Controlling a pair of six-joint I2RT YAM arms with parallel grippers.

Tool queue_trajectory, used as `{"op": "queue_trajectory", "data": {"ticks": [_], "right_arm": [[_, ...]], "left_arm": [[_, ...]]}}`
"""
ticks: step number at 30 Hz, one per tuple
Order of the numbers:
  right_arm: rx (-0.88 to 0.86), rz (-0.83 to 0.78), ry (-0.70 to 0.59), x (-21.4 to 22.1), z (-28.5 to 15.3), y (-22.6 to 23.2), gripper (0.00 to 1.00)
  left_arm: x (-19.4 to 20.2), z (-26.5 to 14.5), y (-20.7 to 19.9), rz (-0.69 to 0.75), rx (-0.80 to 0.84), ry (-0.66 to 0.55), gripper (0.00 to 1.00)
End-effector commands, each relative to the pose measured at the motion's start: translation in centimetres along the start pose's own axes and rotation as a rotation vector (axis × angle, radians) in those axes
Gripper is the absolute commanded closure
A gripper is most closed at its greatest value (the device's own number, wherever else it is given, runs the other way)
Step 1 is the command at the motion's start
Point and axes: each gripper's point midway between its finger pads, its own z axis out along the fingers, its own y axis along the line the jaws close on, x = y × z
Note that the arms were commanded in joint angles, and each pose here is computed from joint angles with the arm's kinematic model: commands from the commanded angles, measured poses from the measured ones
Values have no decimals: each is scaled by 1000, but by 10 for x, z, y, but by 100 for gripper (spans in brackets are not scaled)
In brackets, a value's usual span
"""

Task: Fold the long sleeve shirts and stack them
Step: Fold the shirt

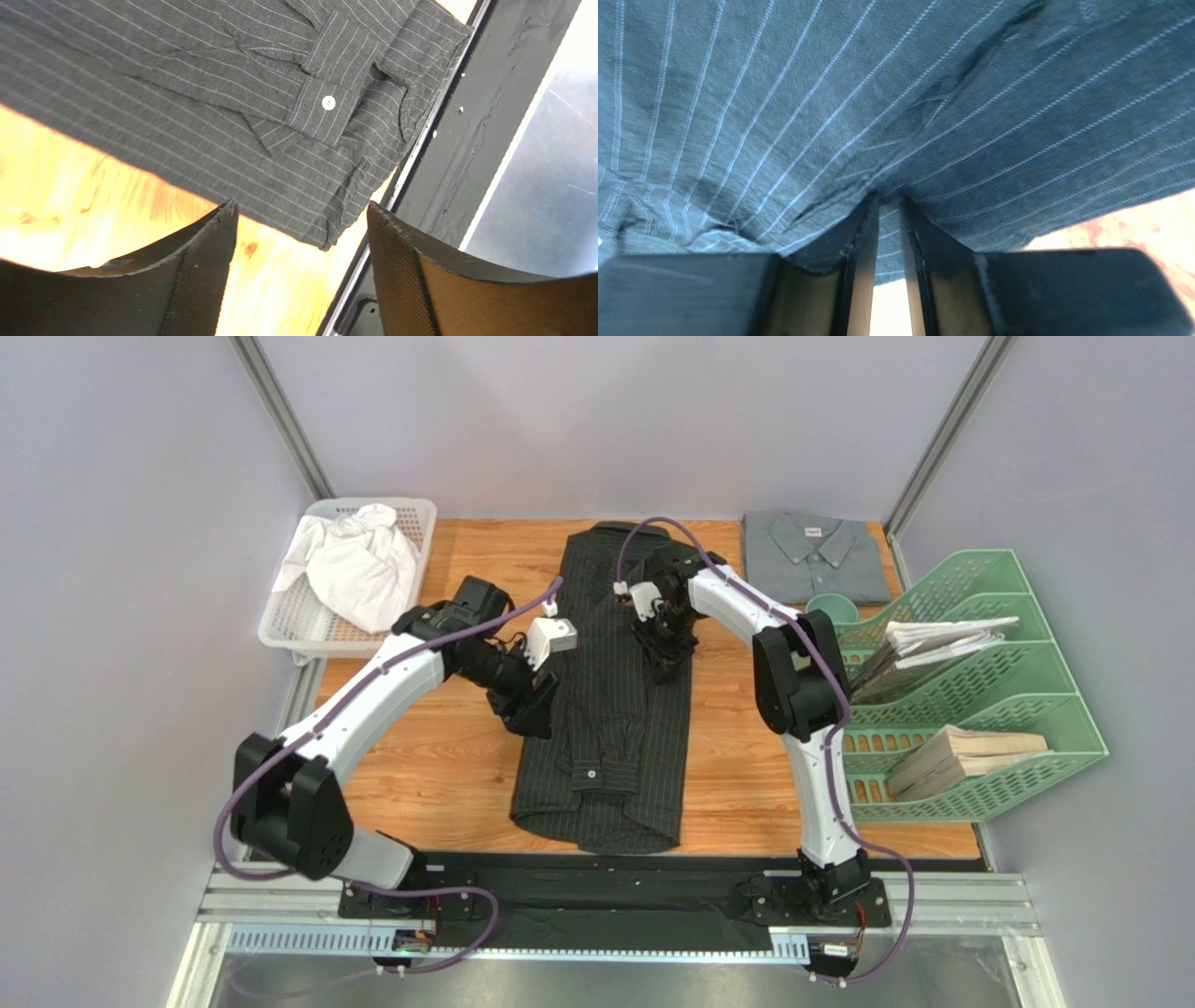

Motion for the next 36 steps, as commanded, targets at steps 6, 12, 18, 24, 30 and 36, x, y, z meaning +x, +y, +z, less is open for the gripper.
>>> {"op": "queue_trajectory", "data": {"ticks": [6, 12, 18, 24, 30, 36], "right_arm": [[169, -62, -31, -28, -9, -64, 73], [147, -155, -193, -45, -84, -36, 64], [108, -309, -553, -55, -181, 17, 29], [19, -577, -912, -51, -248, 91, 0], [-137, -851, -655, 13, -205, 145, 0], [-79, -1147, -651, 98, -129, 168, 0]], "left_arm": [[-25, -35, -6, 125, -108, -163, 5], [-58, -75, -13, 255, -233, -322, 1], [-86, -99, -52, 540, -186, -533, 1], [-84, -79, -86, 609, 51, -476, 1], [-28, -33, -74, 895, -75, -356, 1], [30, 24, -64, 1025, -110, -258, 1]]}}
